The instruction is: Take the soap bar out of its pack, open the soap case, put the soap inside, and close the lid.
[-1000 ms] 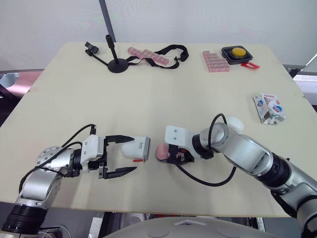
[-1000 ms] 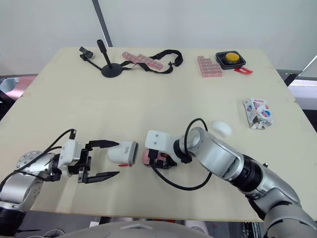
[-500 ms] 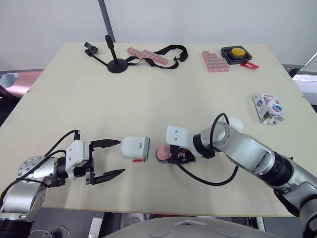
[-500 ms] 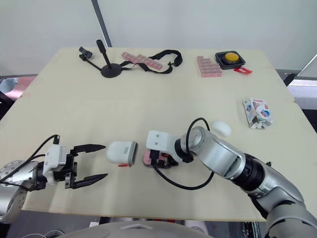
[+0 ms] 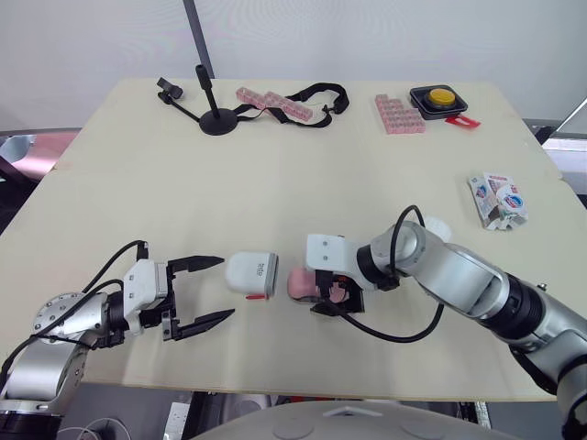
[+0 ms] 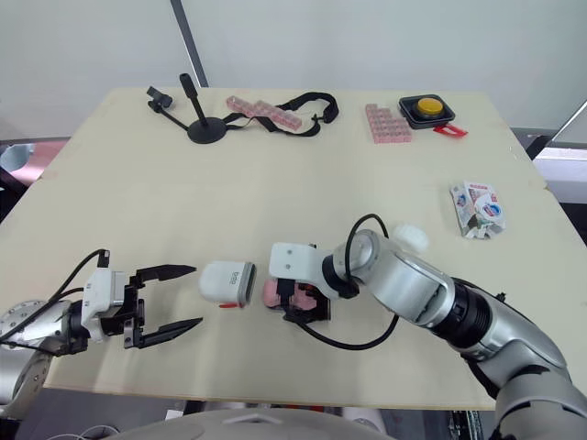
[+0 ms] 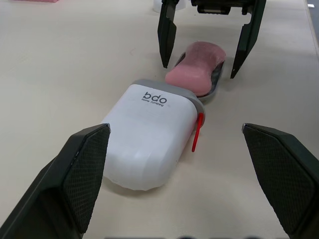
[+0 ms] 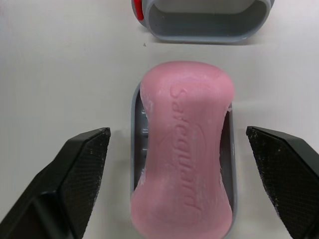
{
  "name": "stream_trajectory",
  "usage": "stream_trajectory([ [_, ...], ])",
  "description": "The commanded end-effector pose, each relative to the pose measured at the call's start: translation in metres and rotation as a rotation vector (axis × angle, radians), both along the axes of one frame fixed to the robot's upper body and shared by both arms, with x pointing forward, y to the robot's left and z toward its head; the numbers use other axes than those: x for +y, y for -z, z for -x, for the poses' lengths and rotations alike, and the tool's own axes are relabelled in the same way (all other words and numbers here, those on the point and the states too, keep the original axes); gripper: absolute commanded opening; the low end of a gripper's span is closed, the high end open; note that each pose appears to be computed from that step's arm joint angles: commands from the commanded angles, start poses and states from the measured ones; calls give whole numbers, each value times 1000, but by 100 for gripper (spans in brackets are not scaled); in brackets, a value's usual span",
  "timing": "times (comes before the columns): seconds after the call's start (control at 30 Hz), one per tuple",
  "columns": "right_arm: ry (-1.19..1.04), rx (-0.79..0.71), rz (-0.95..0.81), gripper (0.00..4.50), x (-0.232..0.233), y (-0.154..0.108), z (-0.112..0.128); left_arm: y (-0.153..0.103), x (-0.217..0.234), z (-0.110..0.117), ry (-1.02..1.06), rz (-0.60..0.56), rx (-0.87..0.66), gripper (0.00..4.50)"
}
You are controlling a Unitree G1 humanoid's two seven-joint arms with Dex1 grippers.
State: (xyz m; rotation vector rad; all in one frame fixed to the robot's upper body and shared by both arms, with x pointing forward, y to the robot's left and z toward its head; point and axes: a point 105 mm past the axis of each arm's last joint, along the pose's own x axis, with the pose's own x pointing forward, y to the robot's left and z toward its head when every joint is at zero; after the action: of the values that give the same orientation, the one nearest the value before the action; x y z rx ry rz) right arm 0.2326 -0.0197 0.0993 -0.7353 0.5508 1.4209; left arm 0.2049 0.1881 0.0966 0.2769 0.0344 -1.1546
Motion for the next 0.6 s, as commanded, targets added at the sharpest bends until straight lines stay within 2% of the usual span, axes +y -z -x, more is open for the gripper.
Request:
stream_trajectory([
  [0.03, 9, -54, -107, 447, -7, -30, -8, -4, 0, -1, 4, 3, -22, 450],
  [0.2, 32, -68, -413, 447, -35, -56, -10, -3, -1, -3, 39, -21, -24, 450],
  [0.27, 32, -73, -511, 447, -52, -56, -5, -3, -2, -6, 44, -22, -25, 450],
  [0.43, 103, -90, -710, 447, -105, -36, 5, -2, -2, -12, 72, -51, -33, 450],
  [0.6, 144, -119, -717, 447, -159, 0, 20, -2, -6, -16, 96, -66, -27, 450],
])
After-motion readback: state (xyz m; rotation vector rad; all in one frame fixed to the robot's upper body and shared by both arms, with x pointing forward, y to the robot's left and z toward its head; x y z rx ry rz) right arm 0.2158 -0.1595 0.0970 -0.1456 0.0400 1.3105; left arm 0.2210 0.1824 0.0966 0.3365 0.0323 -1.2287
